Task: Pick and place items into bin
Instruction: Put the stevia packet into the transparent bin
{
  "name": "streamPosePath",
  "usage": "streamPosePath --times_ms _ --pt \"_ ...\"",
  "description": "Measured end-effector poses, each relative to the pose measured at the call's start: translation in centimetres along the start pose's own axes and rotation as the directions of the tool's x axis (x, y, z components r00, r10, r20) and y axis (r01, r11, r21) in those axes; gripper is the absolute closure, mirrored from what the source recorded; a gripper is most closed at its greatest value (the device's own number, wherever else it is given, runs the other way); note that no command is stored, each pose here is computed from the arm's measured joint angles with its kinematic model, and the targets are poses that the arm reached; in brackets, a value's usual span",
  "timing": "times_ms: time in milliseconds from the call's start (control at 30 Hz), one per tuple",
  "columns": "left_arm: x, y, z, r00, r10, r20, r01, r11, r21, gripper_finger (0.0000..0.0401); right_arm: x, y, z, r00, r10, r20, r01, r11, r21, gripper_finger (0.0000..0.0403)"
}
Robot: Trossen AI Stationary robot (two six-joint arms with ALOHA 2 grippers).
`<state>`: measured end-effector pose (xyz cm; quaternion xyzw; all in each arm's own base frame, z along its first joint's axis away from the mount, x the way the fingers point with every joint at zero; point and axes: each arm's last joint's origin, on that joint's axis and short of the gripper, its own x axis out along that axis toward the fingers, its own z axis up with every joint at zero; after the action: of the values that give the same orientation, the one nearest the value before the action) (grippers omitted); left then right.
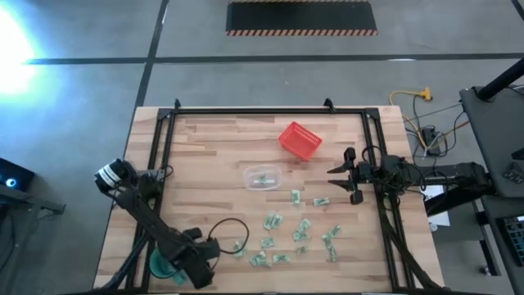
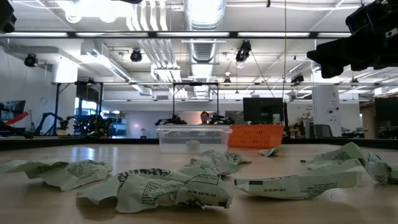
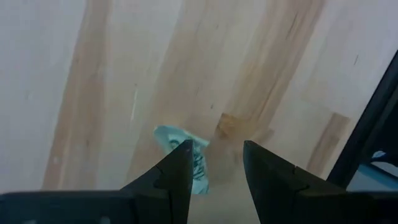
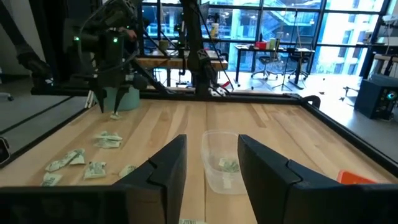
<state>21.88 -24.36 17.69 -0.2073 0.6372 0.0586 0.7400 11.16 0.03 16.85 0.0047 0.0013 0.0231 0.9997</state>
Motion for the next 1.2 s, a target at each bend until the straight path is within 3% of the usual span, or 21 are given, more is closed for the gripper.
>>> streamPosePath --times_ms 267,500,700,933,1200 --pt "1.4 0.5 -0.3 0.984 0.148 -0.105 -0.148 0.989 0.001 0.0279 0.1 0.0 -0.1 1.0 0.0 -0.012 0.0 1.0 0.011 0.0275" --pt "1.6 0.5 -0.3 0.981 0.157 -0.116 -0.158 0.987 0.008 0.0279 0.1 0.0 -0.1 1.0 0.0 -0.012 0.0 1.0 0.012 0.027" --pt "1.7 0.9 0.4 0.979 0.204 -0.023 -0.2 0.973 0.115 0.0279 0.1 0.0 -0.1 1.0 0.0 -0.012 0.0 1.0 0.018 0.0277" --pt "1.7 2.2 3.1 0.954 0.277 0.113 -0.296 0.929 0.224 0.0279 0.1 0.0 -0.1 1.0 0.0 -0.013 0.0 1.0 0.019 0.0273" --pt "1.6 3.9 6.1 0.94 0.314 0.134 -0.339 0.91 0.241 0.0283 0.2 0.0 -0.2 1.0 0.0 -0.026 0.001 0.999 0.045 0.028"
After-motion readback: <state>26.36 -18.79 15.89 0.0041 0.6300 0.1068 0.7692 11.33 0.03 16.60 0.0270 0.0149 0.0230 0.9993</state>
